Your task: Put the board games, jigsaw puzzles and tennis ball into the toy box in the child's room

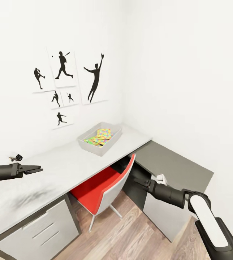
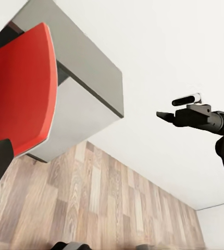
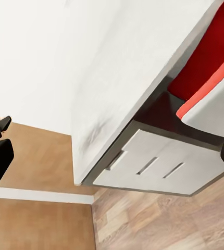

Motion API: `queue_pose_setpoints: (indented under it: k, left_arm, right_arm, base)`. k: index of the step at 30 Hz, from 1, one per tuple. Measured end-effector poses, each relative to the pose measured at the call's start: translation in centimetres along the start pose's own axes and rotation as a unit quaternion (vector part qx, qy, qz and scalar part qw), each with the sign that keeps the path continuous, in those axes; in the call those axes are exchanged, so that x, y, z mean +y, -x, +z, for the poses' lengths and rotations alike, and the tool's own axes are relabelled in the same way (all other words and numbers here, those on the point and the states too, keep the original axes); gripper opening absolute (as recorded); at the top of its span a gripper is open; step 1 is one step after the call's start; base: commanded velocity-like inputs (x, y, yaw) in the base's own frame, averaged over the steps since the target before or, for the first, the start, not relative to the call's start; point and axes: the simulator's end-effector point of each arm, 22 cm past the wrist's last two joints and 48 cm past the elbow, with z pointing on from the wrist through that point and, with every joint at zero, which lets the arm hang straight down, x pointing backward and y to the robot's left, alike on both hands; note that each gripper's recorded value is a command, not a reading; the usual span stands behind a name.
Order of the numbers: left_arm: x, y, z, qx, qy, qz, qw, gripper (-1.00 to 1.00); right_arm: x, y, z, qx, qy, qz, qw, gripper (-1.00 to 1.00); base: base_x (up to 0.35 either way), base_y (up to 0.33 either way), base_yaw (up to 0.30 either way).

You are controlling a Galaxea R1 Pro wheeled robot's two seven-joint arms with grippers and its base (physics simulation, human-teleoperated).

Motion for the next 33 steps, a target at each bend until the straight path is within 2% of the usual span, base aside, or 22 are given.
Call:
queue_pose_setpoints:
  k: [18,33]
  left_arm:
    - [-0.45,0.20,-0.18,-0.002,-0.001,0.004,1.0000,1.00]
    - [-0.81,0.36,-0.34,-0.004,-0.001,0.008,1.0000,1.00]
  right_arm:
    - [0.39,0.17,-0.19,-0.003,0.002,-0.004,1.0000,1.00]
    - [0.66,0.23,-0.32,-0.004,0.003,-0.006,1.0000,1.00]
  base:
    - [-0.071,0.094,-0.270]
    - [-0.040,0.029,-0.270]
